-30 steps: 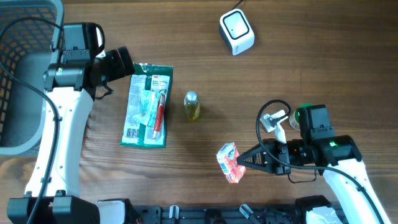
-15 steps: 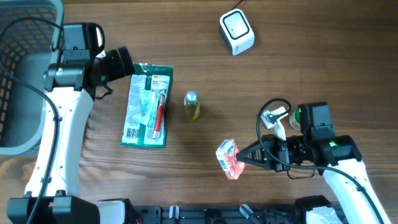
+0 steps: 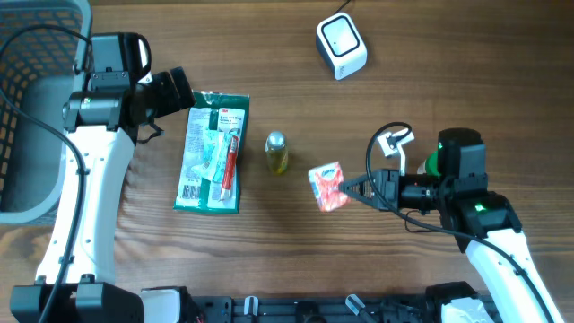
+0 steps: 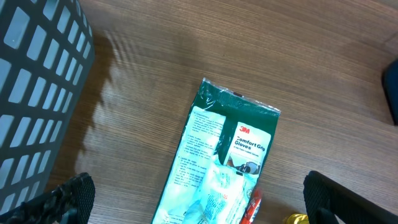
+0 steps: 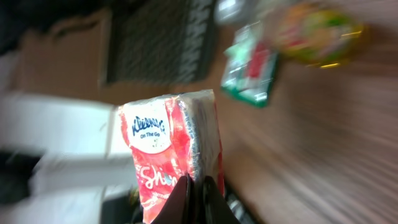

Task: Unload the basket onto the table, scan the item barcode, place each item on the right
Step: 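Carry the Kleenex pack up to the white scanner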

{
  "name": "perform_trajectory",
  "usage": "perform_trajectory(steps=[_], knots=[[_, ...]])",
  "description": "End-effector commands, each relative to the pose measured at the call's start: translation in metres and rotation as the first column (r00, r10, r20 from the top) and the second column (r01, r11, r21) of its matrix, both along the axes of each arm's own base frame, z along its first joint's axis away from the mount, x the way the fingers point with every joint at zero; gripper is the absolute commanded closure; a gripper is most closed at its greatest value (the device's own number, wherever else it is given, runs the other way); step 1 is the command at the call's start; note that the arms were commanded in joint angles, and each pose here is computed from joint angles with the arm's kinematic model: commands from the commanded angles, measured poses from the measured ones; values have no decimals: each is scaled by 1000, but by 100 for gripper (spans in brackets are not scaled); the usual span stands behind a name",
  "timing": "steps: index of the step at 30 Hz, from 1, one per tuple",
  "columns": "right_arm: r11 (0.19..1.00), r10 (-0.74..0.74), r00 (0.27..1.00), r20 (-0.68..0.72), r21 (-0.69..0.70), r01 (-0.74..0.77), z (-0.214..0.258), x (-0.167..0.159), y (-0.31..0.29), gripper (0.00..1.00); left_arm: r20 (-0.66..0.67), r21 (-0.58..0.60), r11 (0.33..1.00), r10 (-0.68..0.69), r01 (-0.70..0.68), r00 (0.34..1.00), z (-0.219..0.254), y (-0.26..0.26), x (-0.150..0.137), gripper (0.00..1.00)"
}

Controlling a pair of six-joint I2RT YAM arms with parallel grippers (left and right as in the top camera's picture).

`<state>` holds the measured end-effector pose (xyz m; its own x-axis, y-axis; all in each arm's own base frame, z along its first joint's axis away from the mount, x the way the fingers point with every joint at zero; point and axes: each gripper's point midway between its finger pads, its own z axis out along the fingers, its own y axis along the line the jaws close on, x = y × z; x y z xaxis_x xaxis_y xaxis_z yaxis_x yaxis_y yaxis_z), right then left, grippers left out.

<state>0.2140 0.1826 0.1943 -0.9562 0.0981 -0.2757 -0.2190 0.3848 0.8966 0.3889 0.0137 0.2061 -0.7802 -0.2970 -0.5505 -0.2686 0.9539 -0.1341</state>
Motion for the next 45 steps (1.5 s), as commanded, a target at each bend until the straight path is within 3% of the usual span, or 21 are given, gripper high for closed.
perform_trajectory(steps=[1,8,18,27,30,45], knots=[[959,-226,974,-27,-184,217,-29,29,-23,96,24,-8,1000,9,-8,1000,9,1,2,0],[939,-287,958,-9,-202,279,-14,42,-29,95,24,-8,1000,9,-8,1000,9,1,2,0],[850,-355,925,138,-364,381,78,72,-55,96,24,-8,1000,9,-8,1000,9,1,2,0],[765,-390,888,245,-451,460,161,123,-69,95,24,-8,1000,9,-8,1000,9,1,2,0],[724,-404,875,268,-491,485,153,140,-71,95,24,-8,1000,9,-8,1000,9,1,2,0],[299,-274,804,528,-747,593,65,249,-74,96,24,-8,1000,9,-8,1000,9,1,2,0]])
